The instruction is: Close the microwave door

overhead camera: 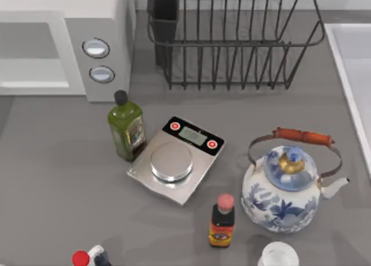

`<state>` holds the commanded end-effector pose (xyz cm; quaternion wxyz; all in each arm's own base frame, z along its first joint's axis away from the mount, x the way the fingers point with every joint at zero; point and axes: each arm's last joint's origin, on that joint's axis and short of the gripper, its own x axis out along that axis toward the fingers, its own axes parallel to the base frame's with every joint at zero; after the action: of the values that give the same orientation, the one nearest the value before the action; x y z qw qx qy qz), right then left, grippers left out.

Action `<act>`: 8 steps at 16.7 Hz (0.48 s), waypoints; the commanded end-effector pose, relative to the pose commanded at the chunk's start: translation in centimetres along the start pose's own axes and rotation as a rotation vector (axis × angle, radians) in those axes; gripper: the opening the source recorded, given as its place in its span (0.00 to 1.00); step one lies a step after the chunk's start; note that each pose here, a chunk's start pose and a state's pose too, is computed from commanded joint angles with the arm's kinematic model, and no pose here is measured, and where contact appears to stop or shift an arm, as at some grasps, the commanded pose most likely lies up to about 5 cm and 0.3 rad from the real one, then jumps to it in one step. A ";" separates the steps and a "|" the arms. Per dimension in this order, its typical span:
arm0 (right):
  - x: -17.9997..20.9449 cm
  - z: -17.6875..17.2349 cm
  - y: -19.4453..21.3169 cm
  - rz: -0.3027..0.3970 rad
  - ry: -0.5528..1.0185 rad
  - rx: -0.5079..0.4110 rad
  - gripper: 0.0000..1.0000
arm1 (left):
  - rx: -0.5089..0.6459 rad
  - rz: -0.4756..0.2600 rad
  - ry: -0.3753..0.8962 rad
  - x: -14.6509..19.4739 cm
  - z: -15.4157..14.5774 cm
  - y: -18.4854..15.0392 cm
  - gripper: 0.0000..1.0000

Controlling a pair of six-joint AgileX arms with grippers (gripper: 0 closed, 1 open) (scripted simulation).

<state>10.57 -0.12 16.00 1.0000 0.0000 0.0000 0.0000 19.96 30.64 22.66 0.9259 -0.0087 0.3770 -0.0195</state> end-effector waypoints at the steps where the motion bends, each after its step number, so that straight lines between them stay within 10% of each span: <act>1: 0.0 0.0 0.0 0.000 0.000 0.000 1.00 | 0.003 0.004 0.001 0.8 -0.8 0.2 0.00; 8: 0.0 0.0 0.0 0.000 0.000 0.000 1.00 | 0.016 0.029 0.012 5.4 -6.1 0.6 0.00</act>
<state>10.57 -0.12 16.00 1.0000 0.0000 0.0000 0.0000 19.56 31.02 14.48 0.9239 0.0041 0.3824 -0.0092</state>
